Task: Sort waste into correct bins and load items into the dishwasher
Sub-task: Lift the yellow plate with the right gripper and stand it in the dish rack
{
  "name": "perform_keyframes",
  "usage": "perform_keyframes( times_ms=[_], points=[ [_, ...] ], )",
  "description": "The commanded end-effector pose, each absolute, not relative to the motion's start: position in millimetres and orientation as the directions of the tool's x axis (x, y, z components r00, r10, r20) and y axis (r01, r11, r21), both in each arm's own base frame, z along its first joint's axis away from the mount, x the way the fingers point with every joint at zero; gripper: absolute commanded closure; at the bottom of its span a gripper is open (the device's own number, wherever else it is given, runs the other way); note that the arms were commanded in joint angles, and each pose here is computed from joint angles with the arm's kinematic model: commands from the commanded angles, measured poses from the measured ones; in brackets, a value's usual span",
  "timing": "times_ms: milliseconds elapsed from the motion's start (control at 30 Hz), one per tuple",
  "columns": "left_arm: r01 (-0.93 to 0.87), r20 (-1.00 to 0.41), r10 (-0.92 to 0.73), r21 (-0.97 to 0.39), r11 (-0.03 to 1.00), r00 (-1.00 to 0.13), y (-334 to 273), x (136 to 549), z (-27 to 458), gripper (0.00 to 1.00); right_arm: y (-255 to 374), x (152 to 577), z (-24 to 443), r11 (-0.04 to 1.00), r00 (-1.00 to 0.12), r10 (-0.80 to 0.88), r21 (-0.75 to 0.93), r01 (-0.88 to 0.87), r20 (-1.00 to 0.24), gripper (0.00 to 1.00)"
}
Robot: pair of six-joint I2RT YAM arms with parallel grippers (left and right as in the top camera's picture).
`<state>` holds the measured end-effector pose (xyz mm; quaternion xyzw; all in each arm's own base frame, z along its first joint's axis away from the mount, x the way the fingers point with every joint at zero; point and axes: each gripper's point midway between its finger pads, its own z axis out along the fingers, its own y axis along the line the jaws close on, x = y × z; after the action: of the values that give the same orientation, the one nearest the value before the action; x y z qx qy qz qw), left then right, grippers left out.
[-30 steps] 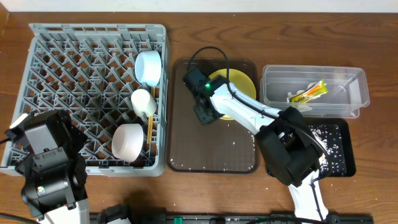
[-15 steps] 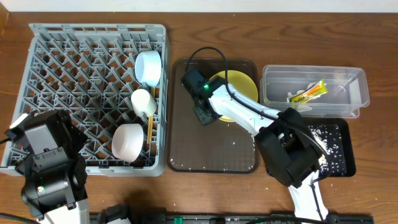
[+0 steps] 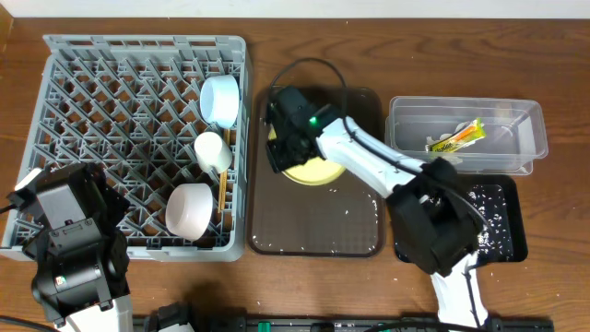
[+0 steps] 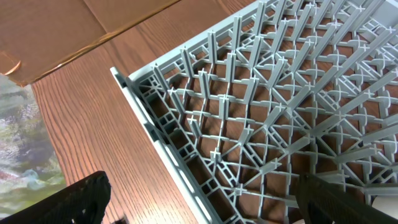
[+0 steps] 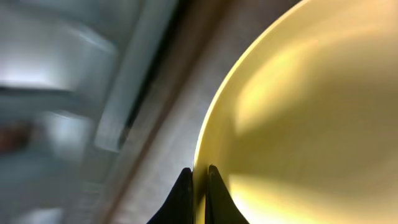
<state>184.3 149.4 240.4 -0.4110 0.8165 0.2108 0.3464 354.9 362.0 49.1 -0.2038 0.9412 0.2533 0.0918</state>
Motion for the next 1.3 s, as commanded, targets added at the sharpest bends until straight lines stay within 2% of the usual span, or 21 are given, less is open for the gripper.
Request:
perform_keyframes(
  times_ms=[0, 300, 433, 767, 1000, 1267],
  points=[
    [-0.829, -0.75, -0.526, 0.053, 0.557, -0.401, 151.9, 182.5, 246.7, 0.04, 379.1, 361.9, 142.1, 0.662, -0.931, -0.19, 0.659, -0.357, -0.313, 0.99],
    [-0.829, -0.75, -0.526, 0.053, 0.557, -0.401, 151.9, 182.5, 246.7, 0.04, 376.4, 377.8, 253.9, 0.546, -0.892, 0.009, 0.75, -0.374, -0.451, 0.99],
    [-0.829, -0.75, -0.526, 0.053, 0.557, -0.401, 151.9, 182.5, 246.7, 0.04, 397.4, 380.7, 305.8, 0.382, -0.89, 0.117, 0.848, -0.369, -0.44, 0.99],
    [-0.829, -0.75, -0.526, 0.053, 0.557, -0.401, 151.9, 182.5, 246.7, 0.04, 436.9, 378.0, 381.4, 0.174, -0.801, 0.308, 0.858, -0.484, -0.514, 0.99],
    [-0.829, -0.75, -0.526, 0.053, 0.557, -0.401, 151.9, 182.5, 246.7, 0.04, 475.8, 361.5, 400.3, 0.041, -0.731, 0.379, 0.8, -0.599, -0.567, 0.99],
    [-0.829, -0.75, -0.526, 0.053, 0.557, -0.401, 151.9, 182.5, 246.7, 0.04, 508.4, 367.3, 357.0, -0.129, -0.781, 0.392, 0.812, -0.569, -0.486, 0.99]
  ],
)
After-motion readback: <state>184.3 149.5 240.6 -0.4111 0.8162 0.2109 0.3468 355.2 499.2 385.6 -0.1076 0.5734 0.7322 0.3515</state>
